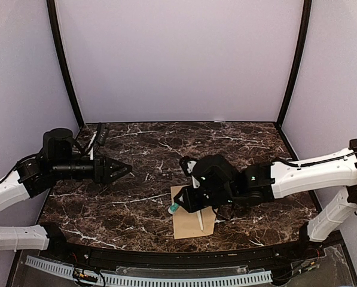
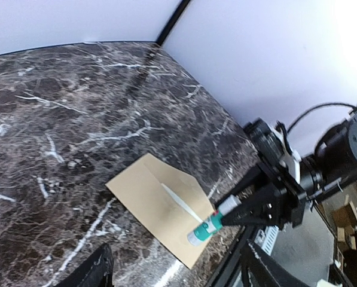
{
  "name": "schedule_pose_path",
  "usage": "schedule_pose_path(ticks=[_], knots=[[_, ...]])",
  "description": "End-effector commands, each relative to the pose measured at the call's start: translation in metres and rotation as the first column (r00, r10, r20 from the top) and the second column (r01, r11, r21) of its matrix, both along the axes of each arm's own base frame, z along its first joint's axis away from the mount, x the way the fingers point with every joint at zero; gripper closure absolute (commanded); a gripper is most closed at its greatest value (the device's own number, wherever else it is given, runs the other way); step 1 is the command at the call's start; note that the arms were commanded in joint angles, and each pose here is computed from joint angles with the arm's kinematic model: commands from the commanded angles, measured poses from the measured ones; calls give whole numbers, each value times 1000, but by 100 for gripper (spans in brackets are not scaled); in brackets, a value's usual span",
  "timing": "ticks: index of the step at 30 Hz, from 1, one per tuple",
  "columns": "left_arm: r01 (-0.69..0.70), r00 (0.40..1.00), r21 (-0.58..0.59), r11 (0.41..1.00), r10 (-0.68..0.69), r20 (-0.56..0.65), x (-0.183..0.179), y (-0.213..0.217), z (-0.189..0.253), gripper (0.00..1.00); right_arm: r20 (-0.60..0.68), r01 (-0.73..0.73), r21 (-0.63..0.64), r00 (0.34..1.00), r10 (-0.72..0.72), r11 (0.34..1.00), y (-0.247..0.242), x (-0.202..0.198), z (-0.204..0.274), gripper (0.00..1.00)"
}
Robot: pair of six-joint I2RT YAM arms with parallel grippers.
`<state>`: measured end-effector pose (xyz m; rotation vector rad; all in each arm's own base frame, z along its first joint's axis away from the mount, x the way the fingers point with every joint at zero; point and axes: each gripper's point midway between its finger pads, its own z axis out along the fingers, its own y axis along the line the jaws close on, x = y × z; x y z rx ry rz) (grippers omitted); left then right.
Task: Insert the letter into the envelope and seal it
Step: Pick up the solid glue from the center of the board, then open the solid glue cap from the solid glue.
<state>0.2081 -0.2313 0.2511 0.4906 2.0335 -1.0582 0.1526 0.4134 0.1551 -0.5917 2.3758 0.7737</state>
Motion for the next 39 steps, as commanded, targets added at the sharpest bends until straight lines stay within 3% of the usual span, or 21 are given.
schedule_pose_path(ticks=[1, 10, 18, 20, 23, 31, 34, 36, 39], knots=[[197, 980, -18, 980, -197, -1, -34, -39, -5, 28, 11, -112, 198, 994, 112, 974, -1, -10, 37, 88], [443, 896, 11, 896, -443, 17, -89, -107, -8, 28, 43, -235, 419, 970, 239, 877, -14, -37, 83, 87], [474, 879, 64, 878, -476, 24, -100, -137, -14, 29, 40, -312, 474, 942, 334, 823, -5, -53, 90, 87], [478, 877, 73, 875, -480, 20, -102, -142, -17, 33, 36, -316, 478, 939, 341, 819, -3, -54, 91, 88], [491, 870, 82, 867, -493, 5, -106, -147, -25, 53, 28, -309, 493, 940, 340, 814, -1, -53, 90, 88], [485, 873, 98, 869, -487, -2, -108, -145, -30, 72, 9, -298, 500, 941, 339, 813, 2, -54, 86, 89], [485, 873, 99, 869, -487, -5, -108, -145, -31, 87, 5, -291, 499, 943, 333, 816, 1, -53, 85, 88], [474, 879, 101, 874, -477, -3, -106, -145, -31, 91, 1, -280, 501, 946, 323, 819, 1, -51, 86, 80], [449, 893, 98, 888, -450, -7, -103, -143, -33, 94, -15, -250, 512, 954, 299, 822, 0, -47, 87, 62]])
